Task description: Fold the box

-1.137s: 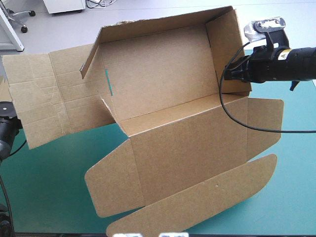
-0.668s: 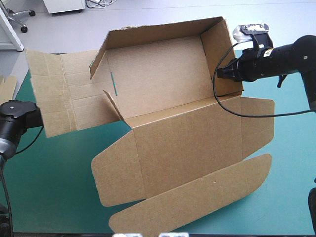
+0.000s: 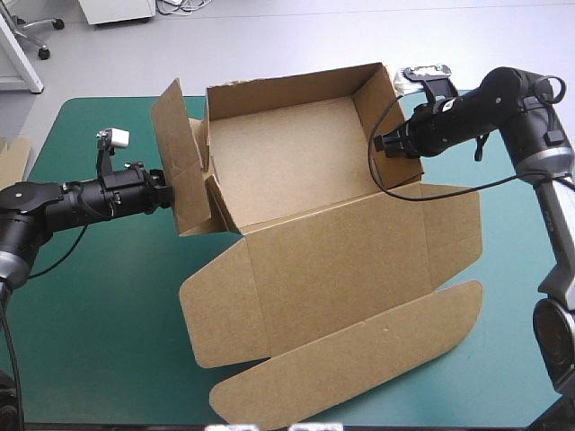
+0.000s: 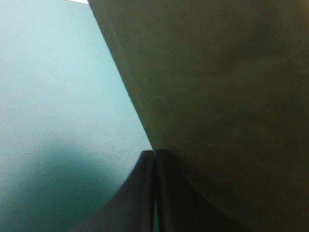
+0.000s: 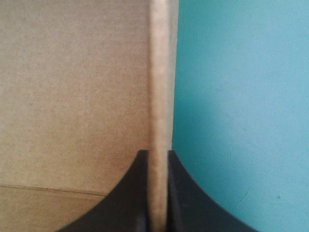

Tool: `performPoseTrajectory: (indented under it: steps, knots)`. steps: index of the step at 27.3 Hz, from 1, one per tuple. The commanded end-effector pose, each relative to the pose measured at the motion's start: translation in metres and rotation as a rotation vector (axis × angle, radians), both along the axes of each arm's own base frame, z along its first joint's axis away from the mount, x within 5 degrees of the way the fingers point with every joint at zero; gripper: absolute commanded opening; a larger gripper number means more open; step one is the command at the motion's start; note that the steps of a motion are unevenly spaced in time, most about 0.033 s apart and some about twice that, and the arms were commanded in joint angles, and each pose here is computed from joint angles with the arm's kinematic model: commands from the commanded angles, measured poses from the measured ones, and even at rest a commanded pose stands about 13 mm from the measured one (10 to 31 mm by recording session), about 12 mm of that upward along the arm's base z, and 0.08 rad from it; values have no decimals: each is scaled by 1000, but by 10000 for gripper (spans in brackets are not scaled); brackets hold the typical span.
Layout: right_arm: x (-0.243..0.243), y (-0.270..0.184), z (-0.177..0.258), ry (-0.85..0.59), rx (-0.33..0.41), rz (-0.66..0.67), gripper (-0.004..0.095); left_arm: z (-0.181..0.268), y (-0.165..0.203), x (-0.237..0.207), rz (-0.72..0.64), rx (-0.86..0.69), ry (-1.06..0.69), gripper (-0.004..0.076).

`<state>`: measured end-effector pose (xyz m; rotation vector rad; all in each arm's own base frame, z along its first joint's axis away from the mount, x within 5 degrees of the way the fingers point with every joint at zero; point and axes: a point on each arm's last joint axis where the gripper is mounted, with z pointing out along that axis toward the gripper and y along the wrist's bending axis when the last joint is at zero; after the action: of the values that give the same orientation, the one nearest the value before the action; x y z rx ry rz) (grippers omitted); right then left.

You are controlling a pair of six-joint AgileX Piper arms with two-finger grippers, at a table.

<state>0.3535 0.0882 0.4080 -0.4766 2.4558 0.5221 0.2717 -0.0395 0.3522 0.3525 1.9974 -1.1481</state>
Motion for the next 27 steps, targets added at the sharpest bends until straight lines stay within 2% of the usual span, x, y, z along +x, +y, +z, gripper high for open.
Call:
performPoseTrajectory:
  steps: [1,8,10,14,18,21,24,27]
  knots:
    - [-10,7,25,-98,64,-2,-12,25,-6,-9,-32,-104,-62,-12]
    - [-7,7,22,-92,58,-4,-12,30,-8,-11,-56,-156,-68,-11]
    - [-7,7,22,-92,57,-4,-12,32,-9,-12,-71,-180,-69,17]
    - [-7,7,22,-92,55,-5,-12,35,-9,-12,-68,-219,-69,157]
    - [-7,7,22,-92,55,-5,-12,35,-9,-12,-59,-246,-32,347]
    - [-4,7,18,-78,57,-11,-12,36,-9,-12,-55,-261,-15,442]
    - [-1,8,14,-67,57,-13,-12,37,-9,-11,-51,-285,-10,477]
    - [5,8,9,-64,47,-32,-11,41,-9,-11,-49,-324,-18,478]
